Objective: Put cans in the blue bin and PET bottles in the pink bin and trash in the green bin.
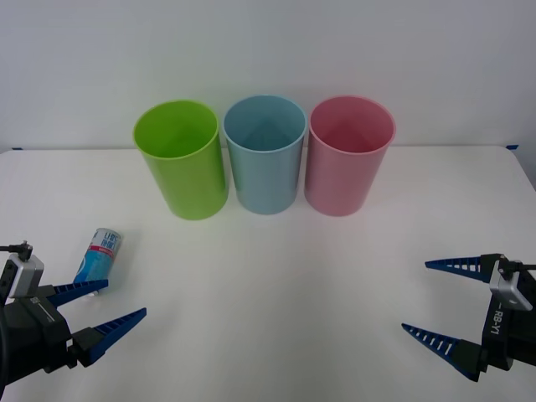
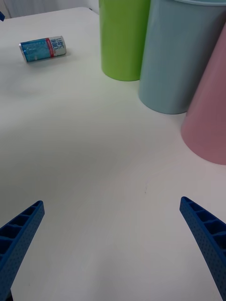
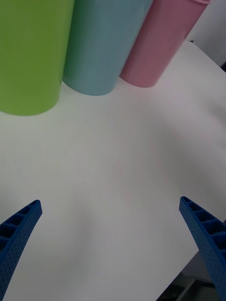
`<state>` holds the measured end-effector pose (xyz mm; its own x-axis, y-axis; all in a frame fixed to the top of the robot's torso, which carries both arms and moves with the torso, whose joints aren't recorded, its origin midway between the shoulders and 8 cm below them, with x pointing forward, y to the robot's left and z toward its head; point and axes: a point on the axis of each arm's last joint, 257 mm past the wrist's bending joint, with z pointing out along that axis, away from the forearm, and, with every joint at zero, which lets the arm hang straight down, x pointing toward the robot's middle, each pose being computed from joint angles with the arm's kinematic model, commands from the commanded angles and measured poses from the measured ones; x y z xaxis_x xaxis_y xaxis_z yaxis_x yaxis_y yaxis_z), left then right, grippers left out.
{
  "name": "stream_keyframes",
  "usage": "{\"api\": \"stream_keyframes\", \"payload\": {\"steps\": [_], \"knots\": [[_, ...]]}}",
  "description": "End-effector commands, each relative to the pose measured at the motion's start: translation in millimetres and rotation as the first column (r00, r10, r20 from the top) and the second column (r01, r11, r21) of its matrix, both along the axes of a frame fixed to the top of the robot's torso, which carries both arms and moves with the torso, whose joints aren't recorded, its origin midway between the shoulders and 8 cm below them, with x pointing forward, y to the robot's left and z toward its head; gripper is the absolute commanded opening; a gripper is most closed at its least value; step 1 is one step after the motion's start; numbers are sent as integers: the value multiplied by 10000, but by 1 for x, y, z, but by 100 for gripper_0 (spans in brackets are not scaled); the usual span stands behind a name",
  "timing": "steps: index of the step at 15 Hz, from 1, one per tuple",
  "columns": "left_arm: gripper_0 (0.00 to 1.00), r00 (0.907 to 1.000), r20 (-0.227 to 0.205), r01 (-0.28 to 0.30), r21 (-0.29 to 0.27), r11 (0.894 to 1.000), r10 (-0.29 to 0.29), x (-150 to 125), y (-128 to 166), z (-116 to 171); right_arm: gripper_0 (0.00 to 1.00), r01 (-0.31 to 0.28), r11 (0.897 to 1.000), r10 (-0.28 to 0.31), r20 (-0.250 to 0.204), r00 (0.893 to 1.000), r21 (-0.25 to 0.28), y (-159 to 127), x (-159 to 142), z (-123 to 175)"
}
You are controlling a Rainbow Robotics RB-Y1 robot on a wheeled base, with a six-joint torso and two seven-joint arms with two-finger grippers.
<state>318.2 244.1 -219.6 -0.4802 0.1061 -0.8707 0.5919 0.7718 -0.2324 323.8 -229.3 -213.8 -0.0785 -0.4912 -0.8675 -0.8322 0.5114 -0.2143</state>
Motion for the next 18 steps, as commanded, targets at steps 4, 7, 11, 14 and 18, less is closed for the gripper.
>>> {"api": "stream_keyframes", "payload": {"steps": [4, 7, 11, 14, 18], "knots": [[100, 10000, 0, 0, 0, 10000, 0, 0, 0, 0, 100, 0, 10000, 0, 0, 10000, 0, 0, 0, 0], [100, 10000, 0, 0, 0, 10000, 0, 0, 0, 0, 100, 0, 10000, 0, 0, 10000, 0, 0, 0, 0], [100, 10000, 0, 0, 0, 10000, 0, 0, 0, 0, 100, 0, 10000, 0, 0, 10000, 0, 0, 0, 0], [100, 10000, 0, 0, 0, 10000, 0, 0, 0, 0, 100, 0, 10000, 0, 0, 10000, 0, 0, 0, 0], [100, 10000, 0, 0, 0, 10000, 0, 0, 0, 0, 100, 0, 10000, 0, 0, 10000, 0, 0, 0, 0]]}}
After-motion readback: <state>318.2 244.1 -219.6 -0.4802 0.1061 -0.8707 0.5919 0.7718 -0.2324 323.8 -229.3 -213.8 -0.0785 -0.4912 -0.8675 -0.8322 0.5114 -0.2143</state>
